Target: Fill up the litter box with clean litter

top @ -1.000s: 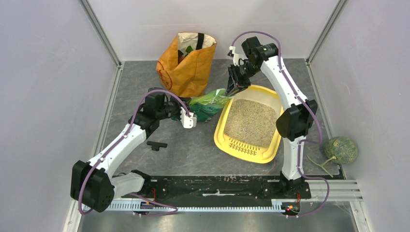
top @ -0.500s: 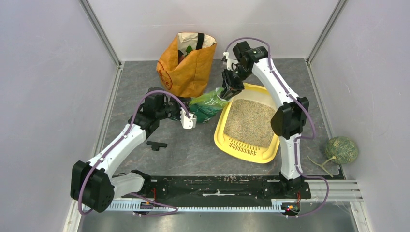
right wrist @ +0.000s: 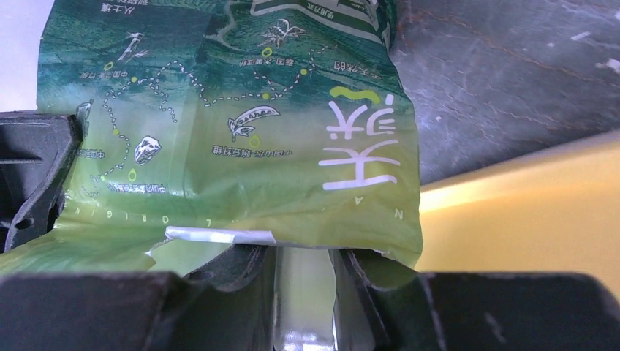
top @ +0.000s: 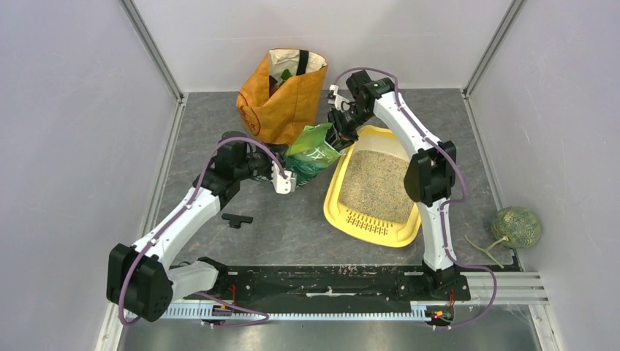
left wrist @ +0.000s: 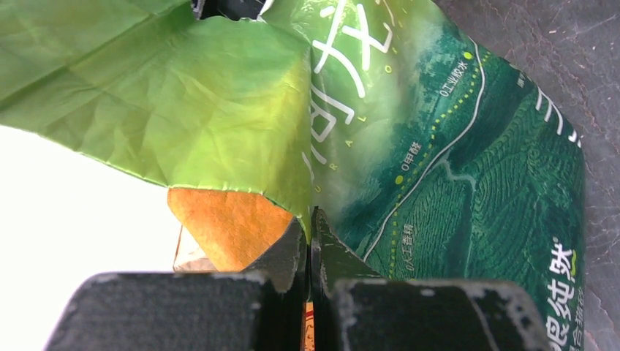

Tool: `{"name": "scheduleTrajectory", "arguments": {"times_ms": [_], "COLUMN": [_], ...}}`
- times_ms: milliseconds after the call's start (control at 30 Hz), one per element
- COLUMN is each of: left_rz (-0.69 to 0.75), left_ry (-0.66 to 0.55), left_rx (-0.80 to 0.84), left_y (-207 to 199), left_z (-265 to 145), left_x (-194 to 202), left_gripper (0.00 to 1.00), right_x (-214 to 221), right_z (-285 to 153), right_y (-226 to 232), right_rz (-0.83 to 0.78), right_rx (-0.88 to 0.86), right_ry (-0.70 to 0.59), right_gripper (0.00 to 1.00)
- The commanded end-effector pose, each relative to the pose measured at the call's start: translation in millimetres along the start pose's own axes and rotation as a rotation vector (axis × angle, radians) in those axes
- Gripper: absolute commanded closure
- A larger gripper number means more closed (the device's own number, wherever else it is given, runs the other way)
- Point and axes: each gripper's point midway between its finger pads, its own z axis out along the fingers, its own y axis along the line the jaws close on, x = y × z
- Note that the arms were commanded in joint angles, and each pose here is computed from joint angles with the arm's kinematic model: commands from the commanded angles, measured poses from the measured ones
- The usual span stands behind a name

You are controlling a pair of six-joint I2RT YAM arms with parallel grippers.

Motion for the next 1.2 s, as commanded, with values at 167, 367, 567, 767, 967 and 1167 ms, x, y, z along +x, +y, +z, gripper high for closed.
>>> {"name": "scheduleTrajectory", "arguments": {"times_ms": [167, 367, 567, 767, 967, 1167], "left_rz": [0.191, 0.165, 0.143, 0.134, 0.122, 0.108], "left_ry": [-0.044, 0.003, 0.052, 0.068, 0.066, 0.037], "left_rx": [-0.199, -0.173, -0.157, -0.15, -0.168, -0.189], "left_y": [78, 75, 70, 64, 70, 75], "left_z": [-15, -22, -31, -36, -35, -29], "left_x": [-23, -17, -7, -3, 0, -1], "left_gripper": [0.98, 0.98, 0.98, 0.98, 0.98, 0.98], "right_x": [-18, -41, -40, -32, -20, -5], "right_z": [13, -17, -46, -46, -59, -76], "right_y": [54, 85, 109, 95, 73, 55], "right_rz": [-0.035, -0.064, -0.054, 0.011, 0.058, 0.068], "right_rx": [-0.432, -0.636, -0.814, -0.72, -0.621, -0.617], "right_ry": [-0.039, -0.156, -0.189, -0.197, -0.203, -0.207], "right_gripper": [1.0, 1.0, 1.0, 1.0, 1.0, 1.0]}}
